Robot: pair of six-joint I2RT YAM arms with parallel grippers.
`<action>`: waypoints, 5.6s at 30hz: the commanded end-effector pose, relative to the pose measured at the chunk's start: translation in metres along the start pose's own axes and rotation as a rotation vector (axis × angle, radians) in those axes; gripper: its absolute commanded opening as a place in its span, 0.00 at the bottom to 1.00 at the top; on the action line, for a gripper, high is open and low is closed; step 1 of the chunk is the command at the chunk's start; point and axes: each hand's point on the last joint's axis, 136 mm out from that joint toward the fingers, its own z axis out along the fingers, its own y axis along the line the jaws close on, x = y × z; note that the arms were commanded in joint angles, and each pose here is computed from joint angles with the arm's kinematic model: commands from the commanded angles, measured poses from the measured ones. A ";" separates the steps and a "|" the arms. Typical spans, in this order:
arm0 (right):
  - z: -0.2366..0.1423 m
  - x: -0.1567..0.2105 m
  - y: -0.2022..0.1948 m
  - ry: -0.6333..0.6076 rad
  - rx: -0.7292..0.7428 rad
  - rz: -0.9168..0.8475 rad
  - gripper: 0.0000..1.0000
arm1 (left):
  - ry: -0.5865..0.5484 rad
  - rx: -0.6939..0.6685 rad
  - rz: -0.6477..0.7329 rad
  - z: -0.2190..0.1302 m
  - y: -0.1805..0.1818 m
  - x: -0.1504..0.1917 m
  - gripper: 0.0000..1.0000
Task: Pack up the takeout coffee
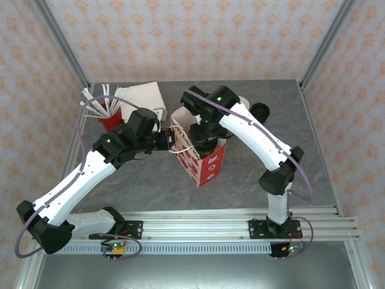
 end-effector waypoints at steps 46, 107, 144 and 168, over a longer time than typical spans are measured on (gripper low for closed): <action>-0.031 0.050 -0.014 0.082 0.042 -0.075 0.63 | -0.036 -0.044 0.033 -0.006 0.004 -0.006 0.07; 0.006 0.045 -0.018 0.185 0.101 -0.080 0.62 | -0.040 -0.036 0.066 -0.007 0.003 -0.006 0.07; 0.041 0.030 -0.006 0.200 0.063 -0.079 0.62 | -0.040 -0.028 0.062 -0.009 0.003 -0.005 0.07; 0.059 0.023 -0.009 0.222 0.043 -0.147 0.62 | -0.032 -0.027 0.066 -0.009 0.002 -0.004 0.07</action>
